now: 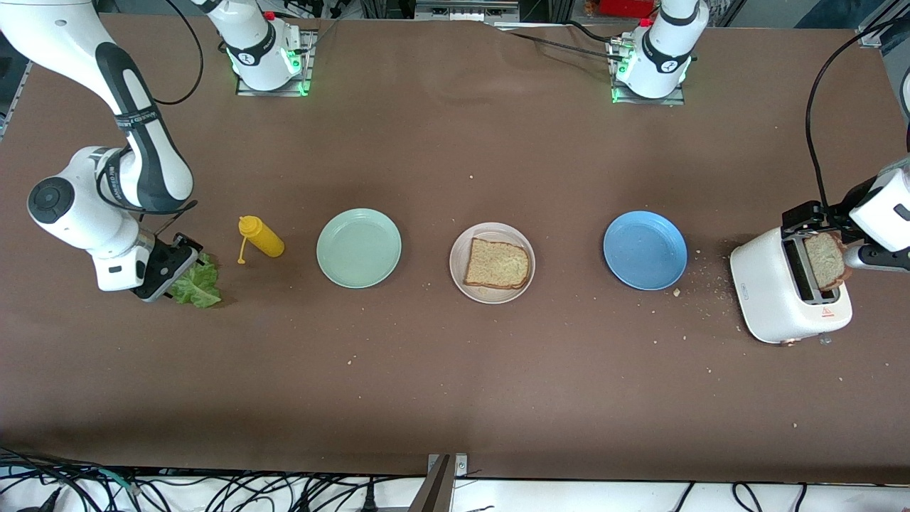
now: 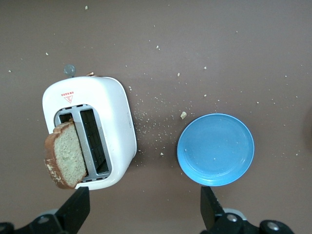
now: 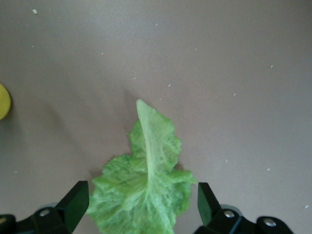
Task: Make sandwich in beige plate with both arms
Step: 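Lower the right gripper and grasp the lettuce leaf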
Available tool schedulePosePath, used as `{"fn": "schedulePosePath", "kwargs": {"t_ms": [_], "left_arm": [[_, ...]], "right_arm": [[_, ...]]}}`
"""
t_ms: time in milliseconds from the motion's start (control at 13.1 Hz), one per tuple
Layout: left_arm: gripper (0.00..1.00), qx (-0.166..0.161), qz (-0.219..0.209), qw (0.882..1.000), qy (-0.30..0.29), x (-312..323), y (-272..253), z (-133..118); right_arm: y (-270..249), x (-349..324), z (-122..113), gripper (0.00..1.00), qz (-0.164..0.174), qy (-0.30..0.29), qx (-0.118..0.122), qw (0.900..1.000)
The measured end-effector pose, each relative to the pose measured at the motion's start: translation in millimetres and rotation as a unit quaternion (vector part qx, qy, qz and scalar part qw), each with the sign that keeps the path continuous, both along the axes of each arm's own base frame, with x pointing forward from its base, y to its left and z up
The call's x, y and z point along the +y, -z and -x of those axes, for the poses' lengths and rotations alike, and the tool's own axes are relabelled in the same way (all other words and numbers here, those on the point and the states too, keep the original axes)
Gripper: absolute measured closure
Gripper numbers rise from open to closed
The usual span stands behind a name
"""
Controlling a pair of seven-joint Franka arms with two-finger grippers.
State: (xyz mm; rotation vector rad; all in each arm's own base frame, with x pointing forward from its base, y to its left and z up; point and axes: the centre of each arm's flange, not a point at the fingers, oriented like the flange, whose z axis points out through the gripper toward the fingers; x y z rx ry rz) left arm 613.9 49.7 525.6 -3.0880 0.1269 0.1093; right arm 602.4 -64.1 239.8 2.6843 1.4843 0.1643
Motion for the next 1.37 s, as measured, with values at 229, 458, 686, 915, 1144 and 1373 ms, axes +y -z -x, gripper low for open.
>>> {"fn": "schedulePosePath", "kwargs": {"t_ms": [229, 458, 686, 915, 1144, 1373], "left_arm": [[0.0, -0.002, 0.0, 1.0, -0.001, 1.8, -0.2, -0.3], [0.0, -0.011, -0.001, 1.0, -0.004, 2.7, -0.8, -2.6], [0.0, -0.012, -0.001, 1.0, -0.005, 3.9, 4.9, -6.2], [0.0, -0.017, -0.002, 1.0, -0.023, 30.3, 17.3, -11.3], [0.0, -0.012, -0.002, 0.999, -0.048, 92.7, 40.0, -9.6], [0.0, -0.016, -0.002, 0.998, -0.062, 159.2, 67.2, -4.1]], "right_arm": [[22.5, -4.3, 5.2, 0.01, 0.007, -0.017, -0.03, 0.999], [56.4, -8.3, 13.4, 0.01, 0.007, -0.017, -0.016, 1.0], [66.3, -14.5, 16.4, 0.2, 0.006, -0.015, -0.009, 1.0], [62.1, -16.3, 13.6, 0.57, 0.008, -0.014, -0.017, 1.0], [56.1, -17.3, 8.3, 0.85, 0.009, -0.014, -0.024, 1.0], [36.8, -19.9, -10.3, 0.92, 0.005, -0.007, -0.007, 1.0]]}}
